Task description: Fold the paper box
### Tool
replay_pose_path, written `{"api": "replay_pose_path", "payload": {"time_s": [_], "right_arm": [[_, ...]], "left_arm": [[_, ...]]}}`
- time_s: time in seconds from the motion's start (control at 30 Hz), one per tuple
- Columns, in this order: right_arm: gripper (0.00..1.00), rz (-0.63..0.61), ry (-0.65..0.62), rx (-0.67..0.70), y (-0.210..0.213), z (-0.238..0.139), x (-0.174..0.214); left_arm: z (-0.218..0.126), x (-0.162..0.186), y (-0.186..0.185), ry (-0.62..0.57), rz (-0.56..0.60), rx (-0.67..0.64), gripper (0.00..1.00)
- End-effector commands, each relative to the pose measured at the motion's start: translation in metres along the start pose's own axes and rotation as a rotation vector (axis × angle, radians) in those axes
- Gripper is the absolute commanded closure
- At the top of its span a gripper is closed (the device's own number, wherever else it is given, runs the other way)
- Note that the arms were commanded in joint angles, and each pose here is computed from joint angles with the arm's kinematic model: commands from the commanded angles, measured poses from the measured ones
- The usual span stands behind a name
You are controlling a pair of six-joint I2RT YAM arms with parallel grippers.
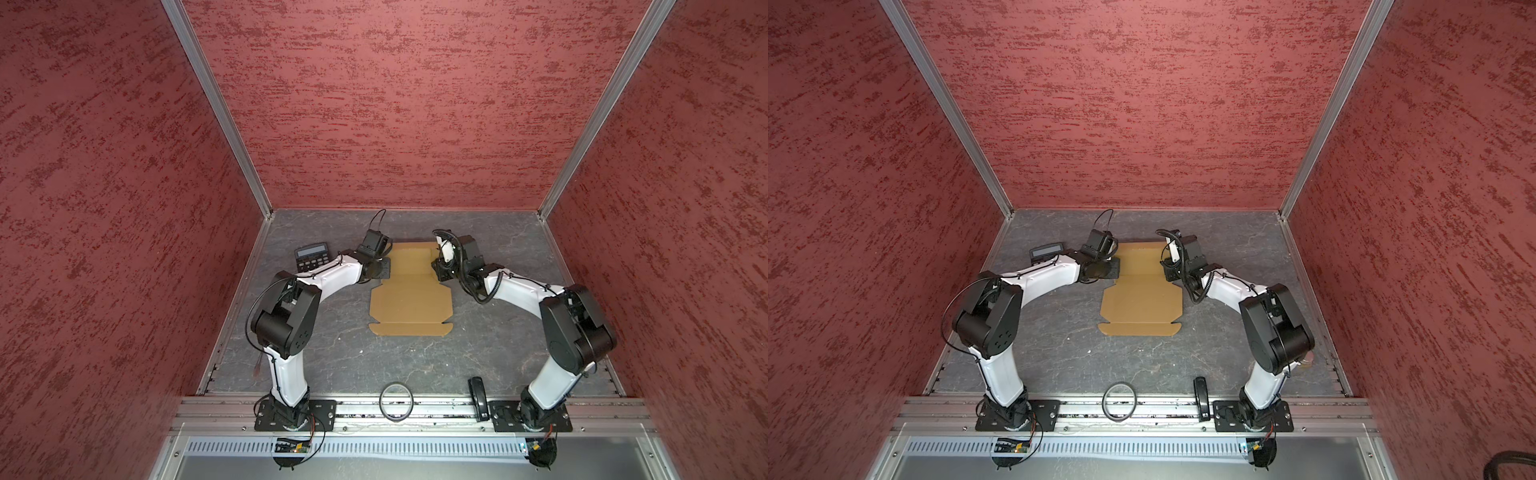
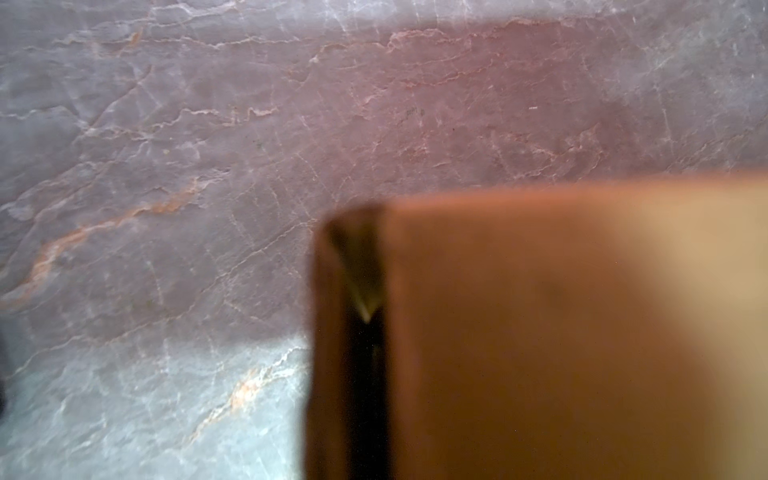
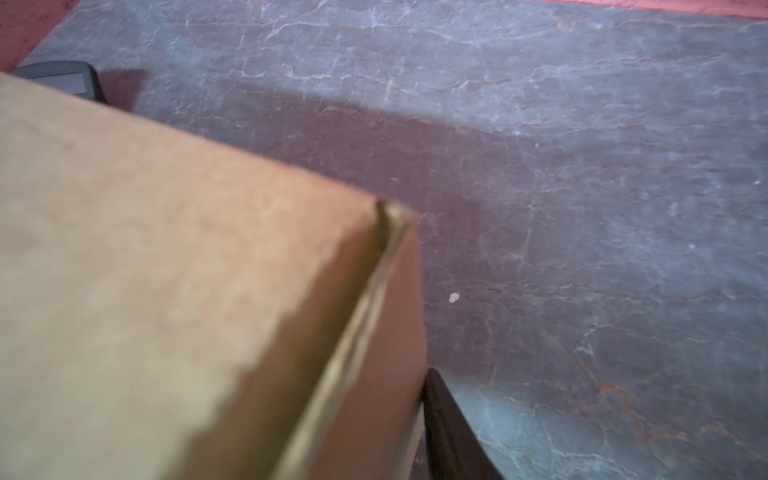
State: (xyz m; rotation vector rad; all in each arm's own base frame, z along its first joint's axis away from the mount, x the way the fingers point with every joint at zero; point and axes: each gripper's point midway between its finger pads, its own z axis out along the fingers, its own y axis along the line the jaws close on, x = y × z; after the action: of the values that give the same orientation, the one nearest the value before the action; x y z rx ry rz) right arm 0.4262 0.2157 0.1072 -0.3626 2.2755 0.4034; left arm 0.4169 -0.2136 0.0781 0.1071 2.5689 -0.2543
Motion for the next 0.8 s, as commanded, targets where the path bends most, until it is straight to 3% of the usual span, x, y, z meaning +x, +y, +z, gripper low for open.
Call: {"api": "replay_pose_path", "payload": {"time_s": [0.0, 0.77], "right_arm": [[0.69, -0.002, -0.034, -0.002, 0.013, 0.005, -0.014], [0.87, -0.033, 0.008, 0.155, 0.011, 0.024, -0.01]], "left_arm": [[-0.005, 0.002, -0.031, 0.016, -0.007, 0.06, 0.98], [-0.008, 0.001, -0.033, 0.052, -0.078, 0.003, 0.96]]}}
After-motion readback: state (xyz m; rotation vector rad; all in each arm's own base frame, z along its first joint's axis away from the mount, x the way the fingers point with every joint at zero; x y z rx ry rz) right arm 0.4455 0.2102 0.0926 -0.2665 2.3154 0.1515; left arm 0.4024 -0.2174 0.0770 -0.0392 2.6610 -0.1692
